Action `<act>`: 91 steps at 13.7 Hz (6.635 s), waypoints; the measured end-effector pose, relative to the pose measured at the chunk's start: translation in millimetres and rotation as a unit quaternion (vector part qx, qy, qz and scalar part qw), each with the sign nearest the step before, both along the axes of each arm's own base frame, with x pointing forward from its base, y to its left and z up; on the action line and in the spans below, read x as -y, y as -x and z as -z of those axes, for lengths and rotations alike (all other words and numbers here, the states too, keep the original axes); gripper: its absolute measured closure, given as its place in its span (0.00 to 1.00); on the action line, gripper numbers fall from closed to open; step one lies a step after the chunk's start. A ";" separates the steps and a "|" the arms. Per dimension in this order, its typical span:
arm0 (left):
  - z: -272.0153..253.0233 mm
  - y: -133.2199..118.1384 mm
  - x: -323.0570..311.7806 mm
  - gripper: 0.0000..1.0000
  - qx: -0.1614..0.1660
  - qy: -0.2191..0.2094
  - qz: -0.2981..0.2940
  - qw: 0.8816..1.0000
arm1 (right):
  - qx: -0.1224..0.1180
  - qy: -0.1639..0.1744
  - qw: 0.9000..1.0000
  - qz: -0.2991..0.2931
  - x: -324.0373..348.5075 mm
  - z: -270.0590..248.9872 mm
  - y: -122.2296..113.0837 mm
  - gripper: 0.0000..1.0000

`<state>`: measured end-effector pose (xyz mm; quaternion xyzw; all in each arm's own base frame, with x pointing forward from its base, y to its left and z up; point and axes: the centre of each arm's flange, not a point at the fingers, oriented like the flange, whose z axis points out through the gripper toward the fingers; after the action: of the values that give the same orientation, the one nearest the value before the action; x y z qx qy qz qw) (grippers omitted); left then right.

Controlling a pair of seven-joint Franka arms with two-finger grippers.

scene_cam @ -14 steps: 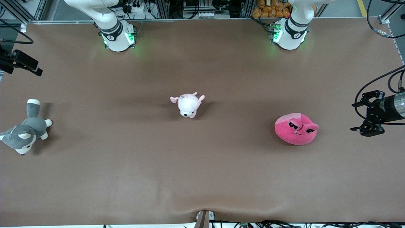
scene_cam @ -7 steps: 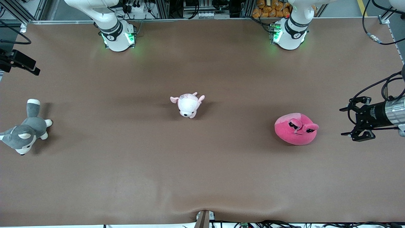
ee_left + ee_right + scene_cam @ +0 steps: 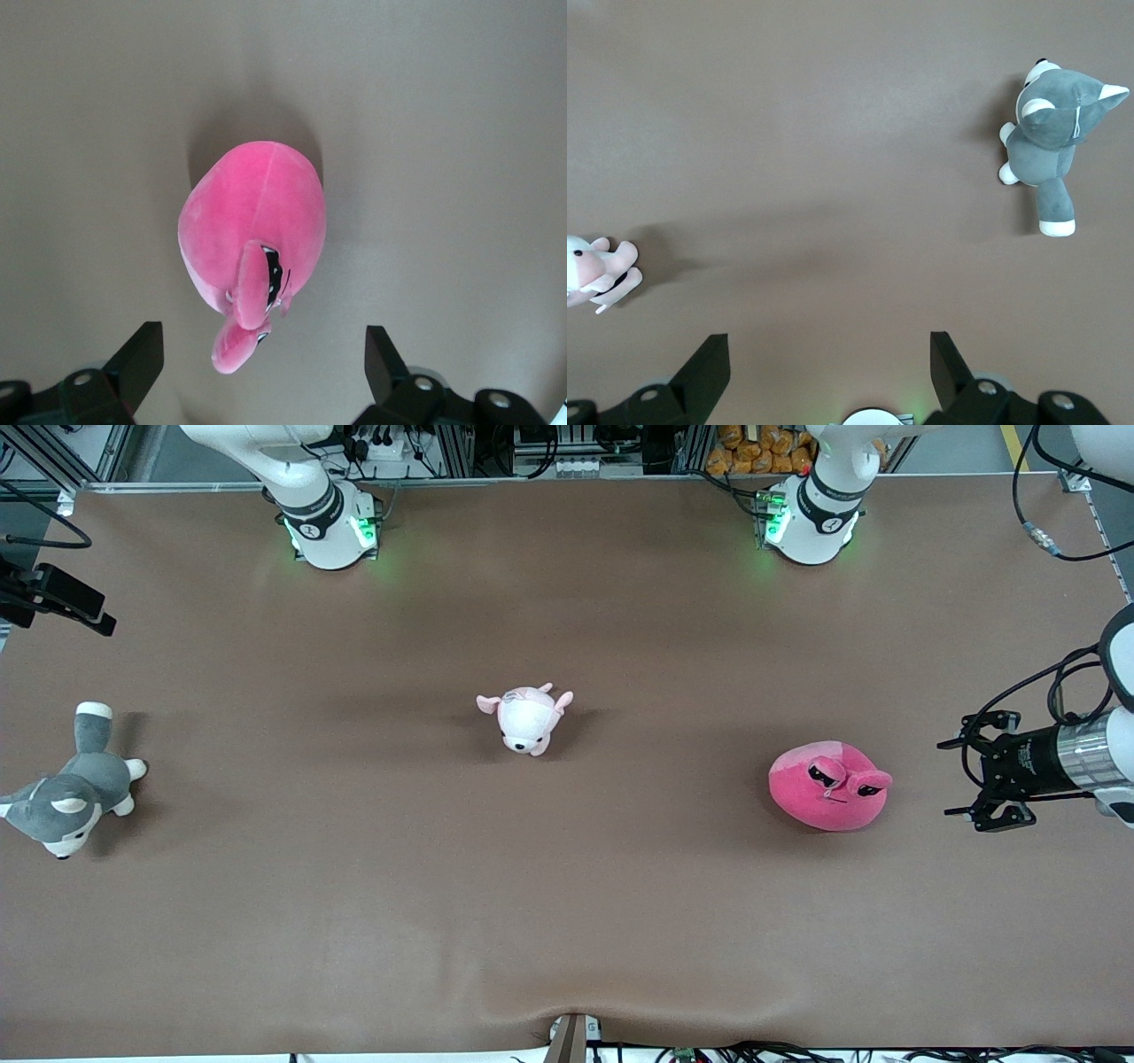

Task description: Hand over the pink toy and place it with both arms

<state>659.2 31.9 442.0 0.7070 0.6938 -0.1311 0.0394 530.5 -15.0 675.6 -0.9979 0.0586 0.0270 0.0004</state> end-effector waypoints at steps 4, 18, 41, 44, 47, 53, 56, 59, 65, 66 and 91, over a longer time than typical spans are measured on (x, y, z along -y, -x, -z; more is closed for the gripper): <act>16.3 1.1 4.3 0.00 0.001 0.000 -0.001 1.000 | 0.000 0.000 1.000 0.000 0.2 0.0 0.0 0.00; 85.8 17.9 16.3 0.02 -0.012 0.024 -0.022 0.999 | 0.005 -0.027 1.000 -0.012 -17.5 8.1 -10.3 0.00; 46.8 21.1 96.6 0.90 0.002 0.037 0.011 0.999 | -0.031 -0.043 0.998 0.046 -168.7 171.9 -100.2 0.00; 2.6 20.3 127.0 0.90 0.002 0.043 -0.008 0.999 | -0.019 -0.047 0.998 0.030 -180.6 172.0 -101.5 0.00; -42.8 23.1 171.4 0.90 0.005 0.051 -0.042 0.998 | -0.016 -0.111 0.993 -0.023 -193.2 169.4 -102.1 0.00; -87.7 43.3 257.9 0.90 -0.001 0.072 -0.073 0.995 | -0.018 -0.279 0.960 -0.029 -250.7 183.3 -107.4 0.00; -109.0 55.6 295.7 0.90 0.002 0.078 -0.077 0.994 | -0.038 -0.317 0.947 0.016 -259.9 179.5 -105.9 0.00; -114.4 74.5 337.5 0.90 -0.006 0.078 -0.074 0.994 | -0.063 -0.345 0.934 0.063 -272.4 177.2 -103.1 0.00; -104.1 95.4 395.3 0.90 -0.023 0.078 -0.095 0.992 | -0.097 -0.335 0.926 0.146 -368.7 176.0 -68.0 0.00; -102.9 96.6 402.8 0.90 -0.023 0.081 -0.103 0.991 | -0.102 -0.332 0.926 0.147 -376.2 178.8 -64.0 0.00; -106.5 111.0 442.1 0.86 -0.021 0.094 -0.136 0.986 | -0.137 -0.309 0.925 0.173 -408.6 199.9 -47.7 0.72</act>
<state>548.1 -410.2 548.5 0.5964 0.7687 -0.2037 0.1089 578.2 393.6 475.7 -0.9093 0.2183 0.1793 0.3057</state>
